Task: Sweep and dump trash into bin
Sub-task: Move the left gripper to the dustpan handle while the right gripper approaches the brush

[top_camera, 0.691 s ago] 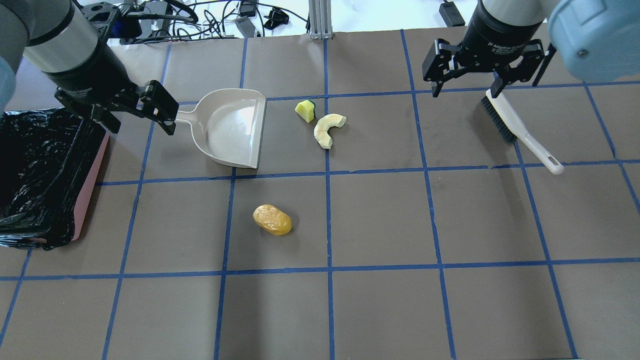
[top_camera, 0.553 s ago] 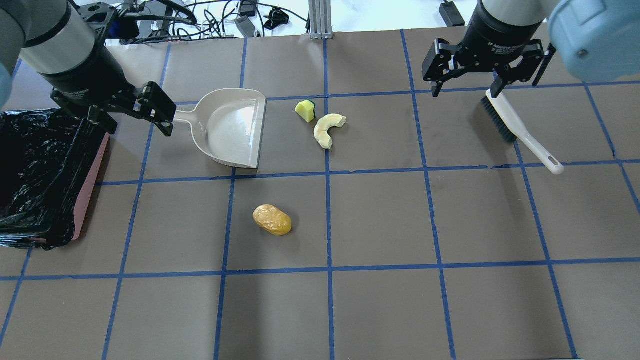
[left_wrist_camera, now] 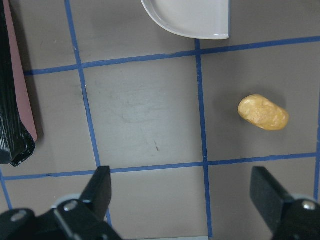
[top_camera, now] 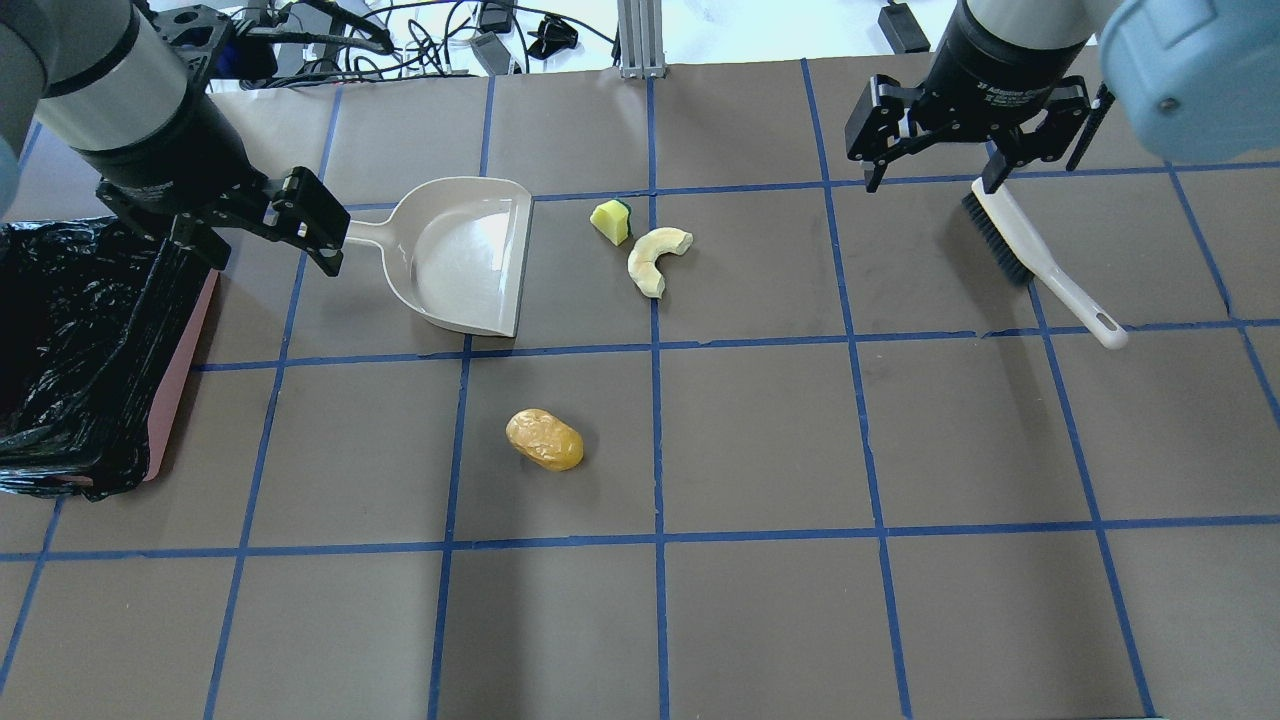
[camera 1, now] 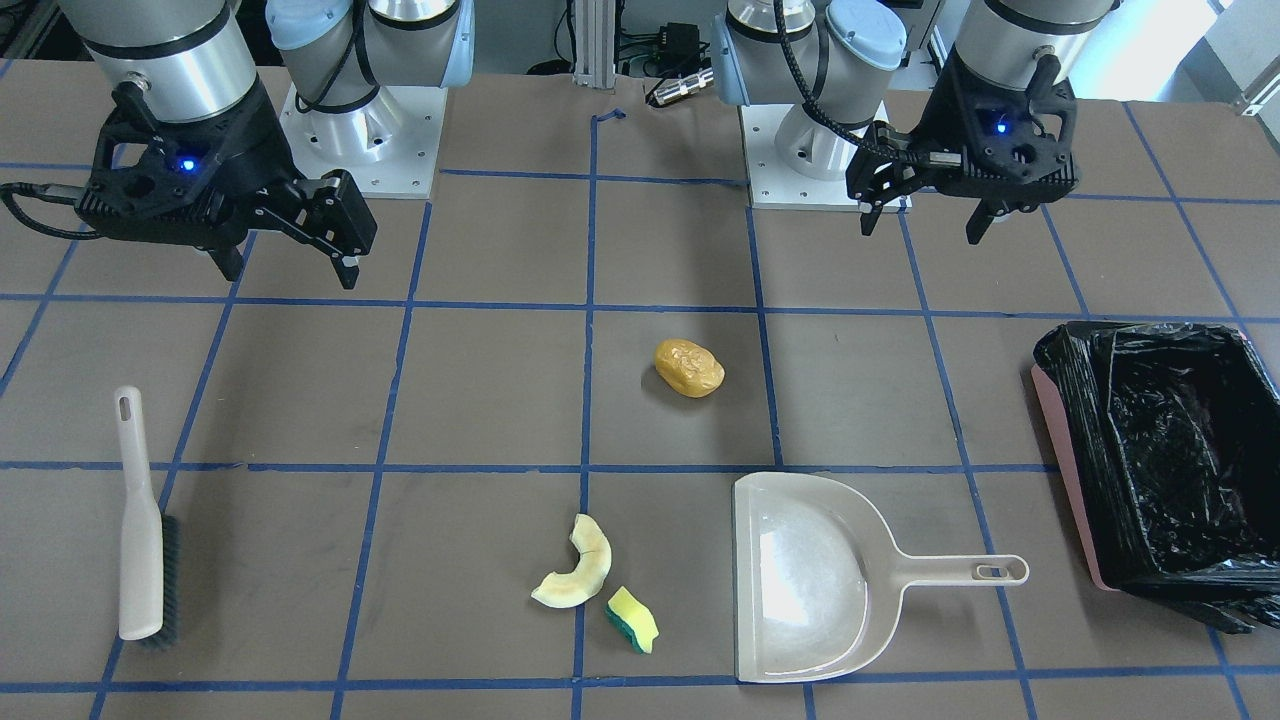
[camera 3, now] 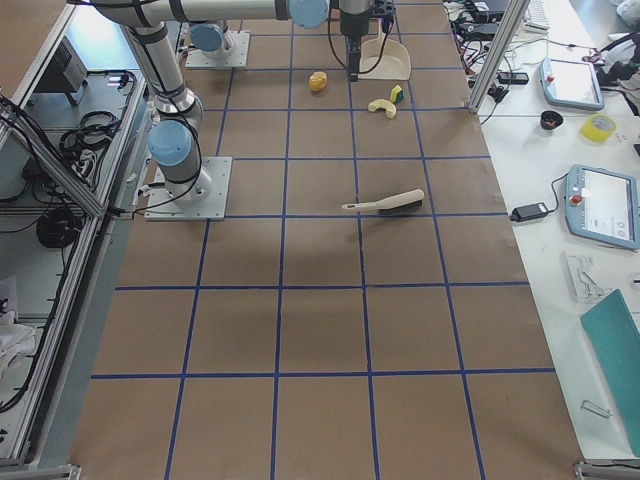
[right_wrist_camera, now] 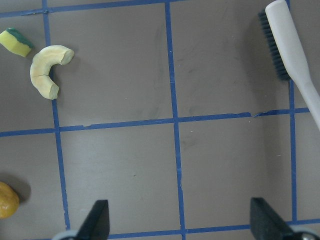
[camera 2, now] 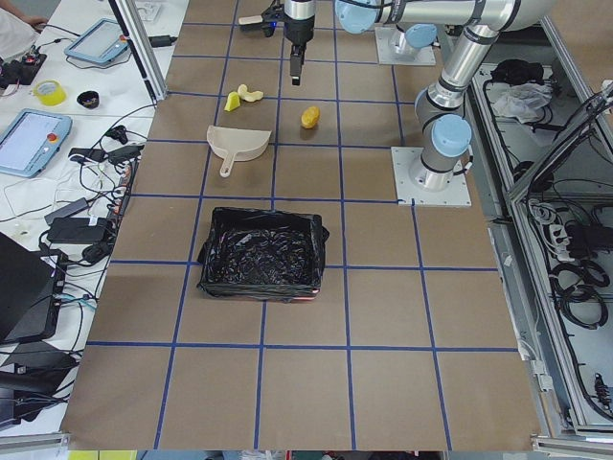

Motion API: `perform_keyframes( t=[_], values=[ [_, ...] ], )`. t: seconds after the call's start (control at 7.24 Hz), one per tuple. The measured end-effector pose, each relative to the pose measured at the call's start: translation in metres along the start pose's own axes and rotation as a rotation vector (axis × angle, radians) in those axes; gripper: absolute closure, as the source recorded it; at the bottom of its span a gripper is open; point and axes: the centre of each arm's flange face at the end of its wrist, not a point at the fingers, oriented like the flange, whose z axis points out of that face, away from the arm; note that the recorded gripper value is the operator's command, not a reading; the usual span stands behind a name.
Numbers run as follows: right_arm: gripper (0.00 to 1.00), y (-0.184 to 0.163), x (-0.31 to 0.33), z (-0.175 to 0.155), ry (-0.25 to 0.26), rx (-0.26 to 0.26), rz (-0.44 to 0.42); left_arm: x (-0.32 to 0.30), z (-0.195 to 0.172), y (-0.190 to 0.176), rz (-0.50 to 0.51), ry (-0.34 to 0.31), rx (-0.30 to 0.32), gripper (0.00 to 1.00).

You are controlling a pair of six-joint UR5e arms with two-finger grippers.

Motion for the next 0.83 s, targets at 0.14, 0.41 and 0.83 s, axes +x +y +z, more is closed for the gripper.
perform_keyframes(
  t=[0.14,0.41,0.83],
  values=[
    [0.0,0.0,0.0,0.0,0.0,-0.001,0.0,-0.001,0.002,0.002,0.002,-0.009,-0.014,0.0],
    [0.0,-0.001,0.003,0.002,0.007,-0.012,0.002,-0.003,0.013,-0.003,-0.003,0.003,-0.028,0.0],
    [0.0,-0.008,0.024,0.012,0.021,-0.045,0.036,-0.041,0.018,-0.031,-0.318,0.018,0.098,0.0]
  ],
)
